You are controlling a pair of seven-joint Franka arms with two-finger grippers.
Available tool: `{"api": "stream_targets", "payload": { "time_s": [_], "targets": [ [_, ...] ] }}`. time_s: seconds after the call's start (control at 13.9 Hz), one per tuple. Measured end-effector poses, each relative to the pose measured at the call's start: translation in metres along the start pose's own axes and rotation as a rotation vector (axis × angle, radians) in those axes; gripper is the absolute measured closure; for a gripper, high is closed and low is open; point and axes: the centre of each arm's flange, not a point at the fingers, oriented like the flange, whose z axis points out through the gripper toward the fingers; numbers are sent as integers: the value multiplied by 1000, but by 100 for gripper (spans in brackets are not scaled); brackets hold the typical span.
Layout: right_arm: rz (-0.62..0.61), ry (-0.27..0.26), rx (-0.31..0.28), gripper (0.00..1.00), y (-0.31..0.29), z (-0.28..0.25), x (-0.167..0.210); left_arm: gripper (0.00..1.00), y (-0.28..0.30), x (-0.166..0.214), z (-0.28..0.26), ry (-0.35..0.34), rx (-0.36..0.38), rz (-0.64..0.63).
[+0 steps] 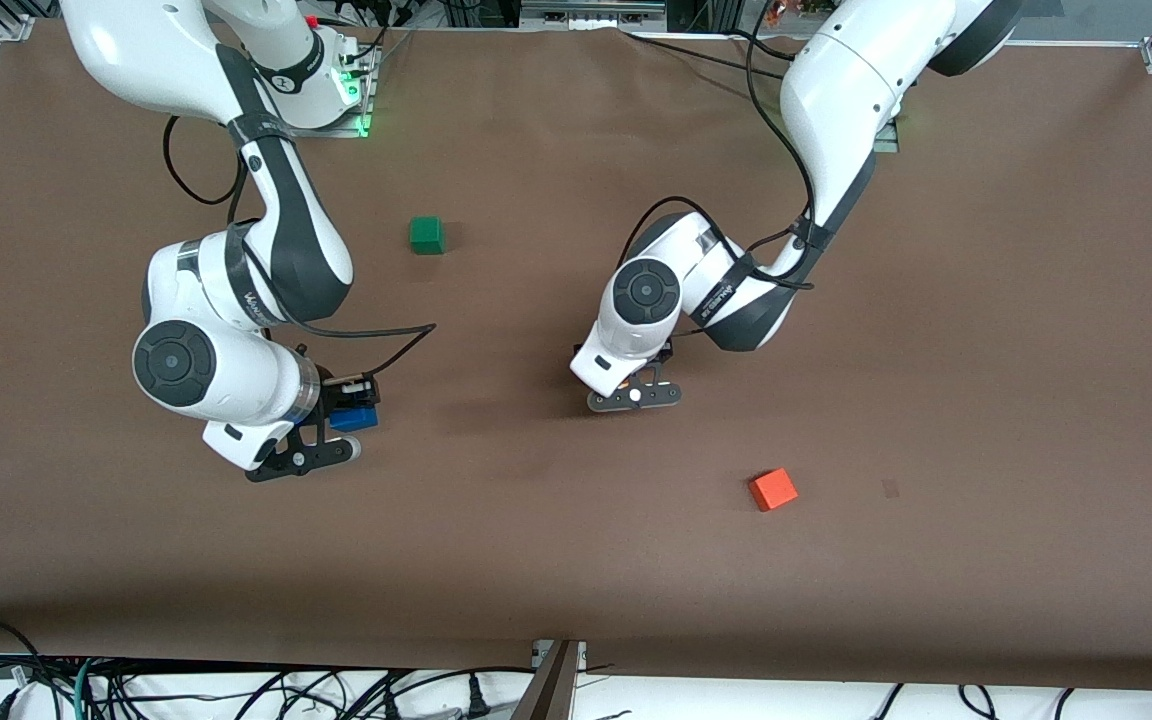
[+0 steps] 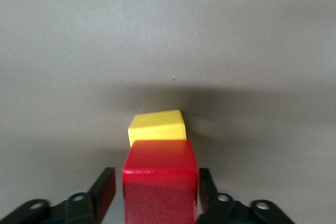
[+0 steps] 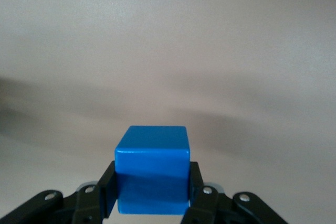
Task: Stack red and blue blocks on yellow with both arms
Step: 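Carry the red cube with the left gripper onto the yellow cube, then release red with the left gripper while the right gripper carries blue over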
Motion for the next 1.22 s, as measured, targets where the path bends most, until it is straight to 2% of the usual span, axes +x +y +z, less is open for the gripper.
{"api": "stream_targets", "payload": {
  "time_s": [0.14, 0.22, 0.43, 0.58, 0.72, 0.86, 1.01, 1.22],
  "targets": [
    [9, 0, -1, 45, -7, 0, -1, 1, -4, 15, -29, 23, -13, -22],
    [22, 0, -2, 45, -12, 1, -1, 0, -9, 23, -49, 25, -7, -36],
    [92, -4, -3, 45, -43, 3, -4, 0, -38, 52, -125, 53, -5, -83],
    [157, -6, -3, 45, -82, 5, -11, 0, -70, 71, -182, 98, -24, -69],
    [222, -7, -8, 45, -131, 7, -22, 0, -115, 88, -241, 164, -49, -82],
    [268, -2, -8, 45, -178, 10, -35, 0, -170, 99, -288, 196, -43, -101],
    [323, 27, 42, 45, -219, 3, -44, 0, -217, 103, -316, 188, -10, -46],
    [390, 54, 105, 45, -267, -2, -53, 0, -274, 106, -333, 138, 43, 100]
  ]
}}
